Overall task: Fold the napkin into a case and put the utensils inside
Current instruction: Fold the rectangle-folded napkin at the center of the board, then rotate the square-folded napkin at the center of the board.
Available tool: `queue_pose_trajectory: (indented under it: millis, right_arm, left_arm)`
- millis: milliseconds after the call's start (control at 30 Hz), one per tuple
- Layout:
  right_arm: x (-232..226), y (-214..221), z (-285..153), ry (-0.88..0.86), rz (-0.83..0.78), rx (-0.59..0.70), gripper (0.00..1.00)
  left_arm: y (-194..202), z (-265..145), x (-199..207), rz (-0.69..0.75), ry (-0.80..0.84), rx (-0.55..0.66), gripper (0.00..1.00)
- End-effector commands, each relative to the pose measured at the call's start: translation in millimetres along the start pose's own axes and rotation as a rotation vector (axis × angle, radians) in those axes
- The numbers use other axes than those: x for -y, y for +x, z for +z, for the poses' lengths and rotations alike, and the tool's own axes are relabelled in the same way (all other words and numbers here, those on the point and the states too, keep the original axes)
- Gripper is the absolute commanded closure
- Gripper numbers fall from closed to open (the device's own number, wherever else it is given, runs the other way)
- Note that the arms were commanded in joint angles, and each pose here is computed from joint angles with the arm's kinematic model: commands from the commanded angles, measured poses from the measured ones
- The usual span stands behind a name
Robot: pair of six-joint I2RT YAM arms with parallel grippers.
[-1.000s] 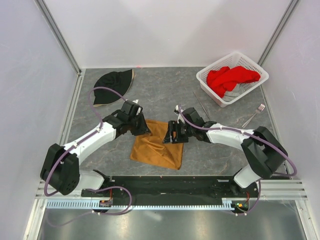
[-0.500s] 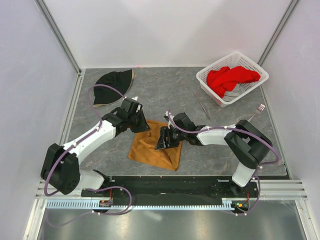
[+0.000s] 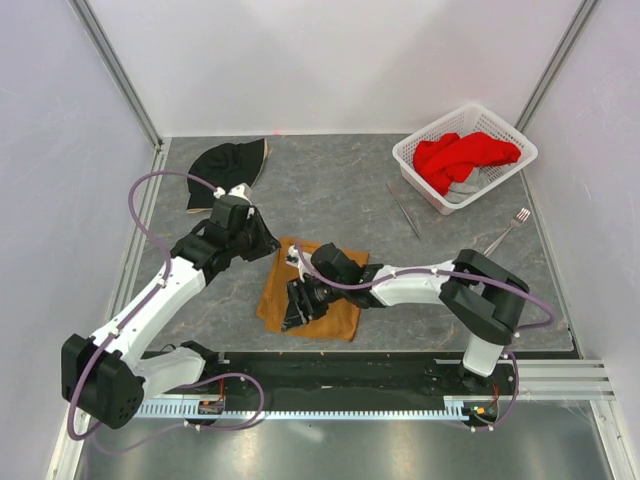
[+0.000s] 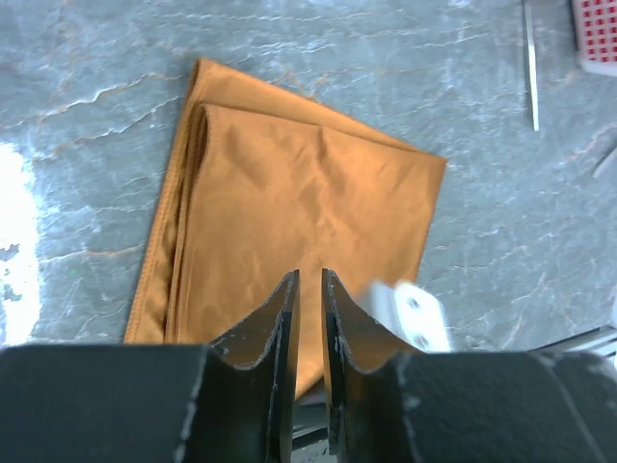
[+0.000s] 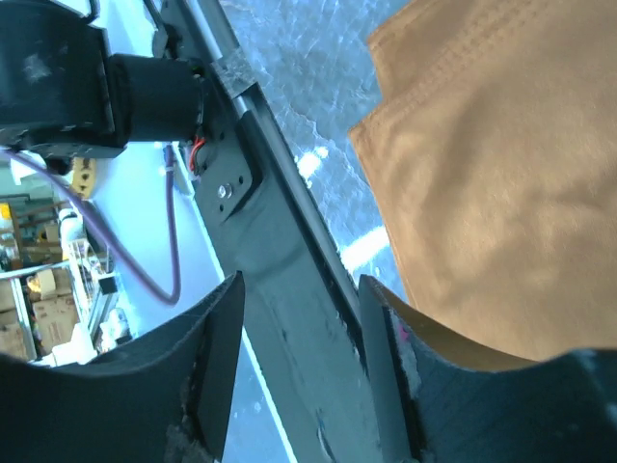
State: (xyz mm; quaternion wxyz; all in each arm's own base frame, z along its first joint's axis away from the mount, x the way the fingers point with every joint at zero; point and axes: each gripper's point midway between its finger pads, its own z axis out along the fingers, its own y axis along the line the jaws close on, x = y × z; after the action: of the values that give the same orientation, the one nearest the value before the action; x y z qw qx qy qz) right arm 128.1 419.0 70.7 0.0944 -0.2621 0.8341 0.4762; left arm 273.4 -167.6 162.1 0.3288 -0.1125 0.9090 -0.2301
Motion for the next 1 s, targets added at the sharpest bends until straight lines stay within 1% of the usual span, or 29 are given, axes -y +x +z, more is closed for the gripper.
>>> queue_pose_trajectory:
  millis: [0, 33, 67, 100, 133, 167, 200, 233, 267, 333, 367, 500, 600, 667, 733, 767, 800, 833, 867, 900, 933, 967]
  right_arm:
    - [-15.0, -33.8, -42.0, -0.063, -0.005, 0.162, 0.4]
    - [-4.5, -38.3, -48.8, -0.038, 0.011, 0.182, 0.39]
    - [10.3, -35.6, -52.3, 0.023, 0.024, 0.168, 0.38]
    - [25.8, -43.0, -59.3, 0.071, 0.051, 0.186, 0.38]
    - [39.8, -42.9, -63.0, 0.116, 0.08, 0.193, 0.38]
    - [52.8, -41.3, -66.3, 0.159, 0.111, 0.197, 0.41]
    - [67.2, -44.0, -71.4, 0.195, 0.139, 0.211, 0.44]
    - [77.7, -38.8, -73.3, 0.226, 0.166, 0.207, 0.49]
    - [86.3, -36.0, -75.5, 0.254, 0.186, 0.211, 0.53]
    - [104.7, -30.0, -80.7, 0.314, 0.211, 0.227, 0.56]
    - [111.8, -27.7, -82.7, 0.342, 0.221, 0.233, 0.61]
    - [148.1, -16.7, -95.7, 0.45, 0.284, 0.259, 0.71]
    - [178.2, -10.0, -104.7, 0.528, 0.315, 0.261, 0.74]
    - [190.1, -11.4, -107.5, 0.557, 0.294, 0.25, 0.75]
    - [204.6, -25.6, -111.9, 0.6, 0.273, 0.259, 0.75]
    - [214.9, -28.7, -116.9, 0.65, 0.243, 0.248, 0.75]
    - [223.7, -49.9, -118.5, 0.67, 0.216, 0.264, 0.74]
    - [230.9, -57.3, -121.4, 0.701, 0.197, 0.253, 0.74]
    - [244.1, -62.6, -129.4, 0.776, 0.151, 0.228, 0.74]
    - [250.0, -95.6, -131.5, 0.81, 0.111, 0.254, 0.74]
    - [252.3, -109.0, -133.0, 0.831, 0.085, 0.254, 0.74]
    - [262.1, -111.5, -134.8, 0.879, 0.061, 0.211, 0.73]
  left_arm:
    - [7.4, 4.3, -4.5, 0.052, -0.01, -0.053, 0.79]
    - [13.5, 13.2, -7.3, 0.058, -0.021, -0.089, 0.79]
    - [17.6, 18.0, -0.5, 0.061, 0.017, -0.117, 0.79]
    - [23.4, 24.7, 1.7, 0.064, 0.033, -0.152, 0.79]
    - [32.1, 37.3, 0.4, 0.069, 0.029, -0.207, 0.8]
    - [41.5, 43.6, 4.8, 0.067, 0.054, -0.259, 0.82]
    - [44.4, 50.9, 7.5, 0.069, 0.064, -0.274, 0.84]
    - [48.0, 57.1, 7.7, 0.079, 0.06, -0.29, 0.84]
    - [61.3, 69.6, 3.3, 0.093, 0.035, -0.334, 0.85]
    - [70.3, 80.5, -3.3, 0.108, -0.002, -0.354, 0.86]
    - [79.0, 88.6, -10.2, 0.118, -0.038, -0.369, 0.86]
    - [101.0, 104.4, -23.8, 0.131, -0.105, -0.406, 0.88]
    - [110.6, 107.8, -28.4, 0.108, -0.143, -0.399, 0.88]
    - [123.8, 107.2, -27.9, 0.084, -0.139, -0.405, 0.88]
    - [137.0, 103.1, -30.0, 0.06, -0.148, -0.415, 0.87]
    - [146.6, 102.1, -20.6, 0.07, -0.119, -0.421, 0.87]
    - [154.5, 100.9, -17.0, 0.068, -0.112, -0.427, 0.86]
    - [164.8, 99.2, -11.3, 0.041, -0.107, -0.44, 0.86]
    - [181.5, 94.6, 3.8, 0.06, -0.067, -0.474, 0.86]
    - [185.7, 94.6, 16.6, 0.056, -0.033, -0.474, 0.85]
    - [187.2, 93.9, 31.1, 0.027, -0.008, -0.472, 0.85]
    - [193.6, 89.6, 47.1, 0.033, 0.043, -0.489, 0.84]
